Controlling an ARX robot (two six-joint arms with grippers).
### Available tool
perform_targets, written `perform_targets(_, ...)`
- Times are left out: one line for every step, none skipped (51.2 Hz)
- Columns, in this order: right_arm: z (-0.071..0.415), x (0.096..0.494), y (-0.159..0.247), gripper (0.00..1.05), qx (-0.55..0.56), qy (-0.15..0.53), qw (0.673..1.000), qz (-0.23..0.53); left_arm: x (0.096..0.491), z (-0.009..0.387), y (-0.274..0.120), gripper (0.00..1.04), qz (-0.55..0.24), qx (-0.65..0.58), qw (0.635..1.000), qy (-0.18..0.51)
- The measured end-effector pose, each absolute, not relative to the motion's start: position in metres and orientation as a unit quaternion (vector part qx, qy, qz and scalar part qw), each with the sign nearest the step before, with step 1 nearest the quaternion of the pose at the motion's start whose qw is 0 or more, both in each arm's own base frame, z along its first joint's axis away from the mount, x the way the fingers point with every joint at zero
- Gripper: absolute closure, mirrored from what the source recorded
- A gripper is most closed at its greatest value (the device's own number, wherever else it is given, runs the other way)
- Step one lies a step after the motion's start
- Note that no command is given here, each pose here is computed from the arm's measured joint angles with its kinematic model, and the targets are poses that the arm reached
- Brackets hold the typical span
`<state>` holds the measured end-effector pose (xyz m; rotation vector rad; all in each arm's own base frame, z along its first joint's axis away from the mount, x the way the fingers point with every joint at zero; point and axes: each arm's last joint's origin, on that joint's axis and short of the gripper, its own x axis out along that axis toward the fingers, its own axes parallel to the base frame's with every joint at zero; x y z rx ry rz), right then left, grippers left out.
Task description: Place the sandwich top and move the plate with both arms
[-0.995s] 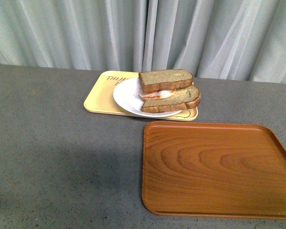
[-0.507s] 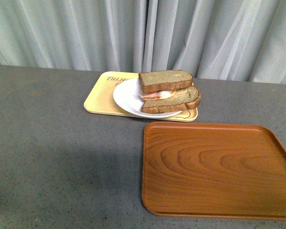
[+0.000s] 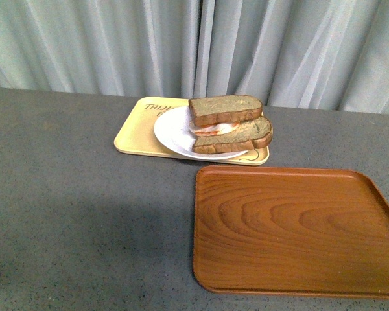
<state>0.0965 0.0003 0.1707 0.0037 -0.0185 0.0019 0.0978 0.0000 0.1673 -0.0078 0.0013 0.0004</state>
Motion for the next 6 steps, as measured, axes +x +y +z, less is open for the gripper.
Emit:
perform_targets(0.1707,0.0965,0.0003,0.09,0.002,-0.009,1.0,0.001,0.0978,0.1673,0.0,0.09,0.0,-0.004,1.0,0.001)
perform_targets(0.1707,0.0965,0.0003,0.09,0.002,-0.009,1.0,0.001,0.0978,0.1673,0.0,0.09,0.0,-0.004,1.0,0.001)
perform_targets(0.1707,0.0965,0.0003,0.09,0.002,-0.009,1.0,0.001,0.0978,0.1673,0.0,0.09,0.0,-0.004,1.0,0.001)
perform_targets(0.1707,0.0965,0.0003,0.09,0.002,-0.009,1.0,0.001,0.0978,0.1673,0.0,0.09,0.0,-0.004,1.0,0.001)
perform_targets(0.1707,0.0965,0.0003,0.09,0.002,-0.009,1.0,0.001,0.0978,0.1673,0.0,0.09,0.0,-0.004,1.0,0.001)
perform_targets(0.1707,0.0965,0.0003,0.09,0.002,-0.009,1.0,0.001,0.0978,0.1673,0.0,0.09,0.0,-0.004,1.0,0.001)
